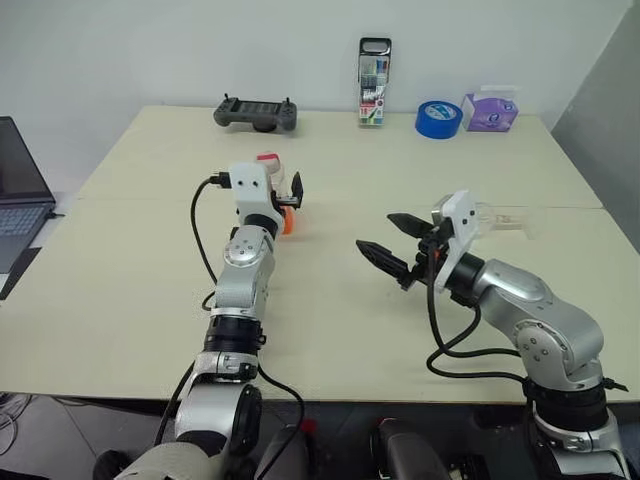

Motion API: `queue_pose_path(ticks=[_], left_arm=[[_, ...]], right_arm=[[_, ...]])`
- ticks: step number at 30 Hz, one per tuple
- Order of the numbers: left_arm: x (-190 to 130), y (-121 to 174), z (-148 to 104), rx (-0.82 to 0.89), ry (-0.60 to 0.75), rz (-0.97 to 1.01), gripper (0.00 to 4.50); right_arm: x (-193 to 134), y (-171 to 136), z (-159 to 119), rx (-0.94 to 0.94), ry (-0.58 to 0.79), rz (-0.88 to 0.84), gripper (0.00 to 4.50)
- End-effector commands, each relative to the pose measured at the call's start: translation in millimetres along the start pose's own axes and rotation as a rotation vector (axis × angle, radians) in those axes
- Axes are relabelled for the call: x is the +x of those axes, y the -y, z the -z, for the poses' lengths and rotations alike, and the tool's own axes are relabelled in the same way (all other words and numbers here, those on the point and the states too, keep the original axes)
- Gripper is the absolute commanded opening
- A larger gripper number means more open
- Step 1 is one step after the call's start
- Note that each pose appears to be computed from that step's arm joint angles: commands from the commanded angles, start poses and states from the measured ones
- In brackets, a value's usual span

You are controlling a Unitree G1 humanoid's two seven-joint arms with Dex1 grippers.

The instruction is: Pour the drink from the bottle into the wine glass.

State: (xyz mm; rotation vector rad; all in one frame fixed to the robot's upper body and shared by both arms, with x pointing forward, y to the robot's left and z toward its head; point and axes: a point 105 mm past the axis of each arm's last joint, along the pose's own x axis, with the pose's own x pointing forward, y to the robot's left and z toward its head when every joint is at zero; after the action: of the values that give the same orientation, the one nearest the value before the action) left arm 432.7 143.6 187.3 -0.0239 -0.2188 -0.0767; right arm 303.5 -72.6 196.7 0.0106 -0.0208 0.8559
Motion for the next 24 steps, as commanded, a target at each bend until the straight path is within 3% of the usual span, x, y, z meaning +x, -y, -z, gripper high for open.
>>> queue_pose_path(ticks=[1, 4, 5, 12, 13, 20, 24], left_arm=[[7, 0, -20, 0.009, 0.076, 0.007, 4.49], [8, 1, -20, 0.011, 0.08, 0.011, 4.49], [8, 1, -20, 0.011, 0.081, 0.009, 4.31], [6, -7, -11, 0.027, 0.054, -0.028, 2.27], [6, -8, -10, 0.029, 0.05, -0.033, 2.14], [-1, -8, -6, -0.006, 0.045, 0.006, 2.14], [-30, 42, -38, -0.13, 0.148, 0.4, 2.14]], right_arm=[[-2, -4, -9, -0.027, 0.038, -0.008, 4.5], [-1, -4, -8, -0.025, 0.037, -0.009, 4.5], [-1, -5, -8, -0.024, 0.037, -0.01, 4.5], [-1, -5, -7, -0.023, 0.033, -0.009, 4.5], [-1, -5, -7, -0.022, 0.034, -0.009, 4.5], [-3, -4, -14, -0.033, 0.038, -0.007, 4.5], [-9, -13, -48, -0.049, 0.092, -0.044, 4.5]])
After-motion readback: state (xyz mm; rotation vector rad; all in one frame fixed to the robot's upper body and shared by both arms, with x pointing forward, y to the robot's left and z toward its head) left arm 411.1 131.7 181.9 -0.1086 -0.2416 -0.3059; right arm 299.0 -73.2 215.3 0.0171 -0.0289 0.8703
